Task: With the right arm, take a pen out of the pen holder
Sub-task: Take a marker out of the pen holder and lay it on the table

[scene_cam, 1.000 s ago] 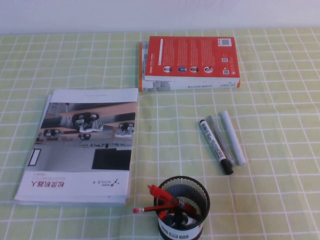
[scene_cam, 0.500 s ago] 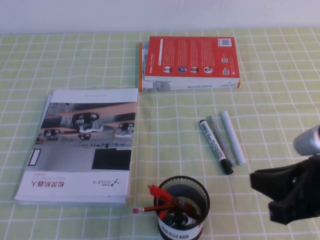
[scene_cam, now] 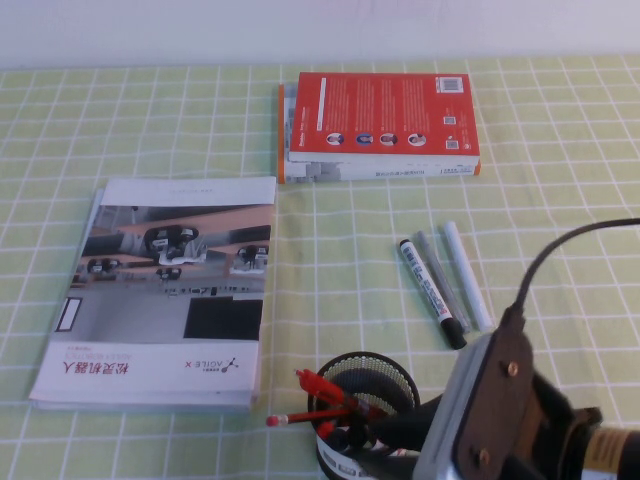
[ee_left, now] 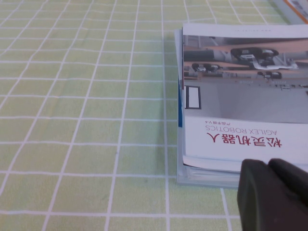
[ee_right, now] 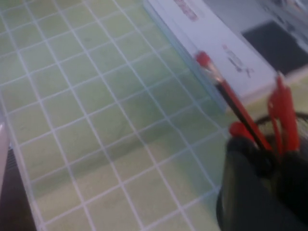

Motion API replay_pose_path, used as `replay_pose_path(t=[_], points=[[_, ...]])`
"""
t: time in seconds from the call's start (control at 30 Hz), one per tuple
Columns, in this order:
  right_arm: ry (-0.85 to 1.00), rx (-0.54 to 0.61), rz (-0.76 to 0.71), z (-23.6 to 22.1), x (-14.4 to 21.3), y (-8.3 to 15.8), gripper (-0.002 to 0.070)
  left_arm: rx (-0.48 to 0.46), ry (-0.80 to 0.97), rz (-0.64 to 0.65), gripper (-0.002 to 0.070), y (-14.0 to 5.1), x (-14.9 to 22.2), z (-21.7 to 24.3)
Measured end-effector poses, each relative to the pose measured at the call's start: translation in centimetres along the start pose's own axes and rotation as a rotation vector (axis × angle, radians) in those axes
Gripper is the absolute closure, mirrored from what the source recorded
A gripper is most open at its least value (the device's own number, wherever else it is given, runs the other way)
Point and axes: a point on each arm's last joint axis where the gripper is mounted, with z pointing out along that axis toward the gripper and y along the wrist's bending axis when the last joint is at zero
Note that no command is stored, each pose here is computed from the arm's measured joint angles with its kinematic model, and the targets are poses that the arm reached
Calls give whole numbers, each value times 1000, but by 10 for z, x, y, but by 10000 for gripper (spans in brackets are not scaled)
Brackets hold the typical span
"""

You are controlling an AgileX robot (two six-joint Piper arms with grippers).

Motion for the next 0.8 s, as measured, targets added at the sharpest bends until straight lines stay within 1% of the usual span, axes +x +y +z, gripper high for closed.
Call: replay_pose_path(t=[0.13,0.17,0.23,0.43,0.57,0.8], points=[[-55,-11,-133,2,1,11,415,0,0,0,680,0,0,0],[-63,-11,-162,3,3,12,394,0,0,0,680,0,0,0],[-68,-6,-196,3,9,13,376,0,0,0,680,0,0,0],[-107,27,-225,4,21,10,365,0,0,0,680,0,0,0],[-132,42,-235,5,20,9,365,0,0,0,680,0,0,0],[-93,77,-203,14,26,5,365,0,0,0,680,0,0,0]])
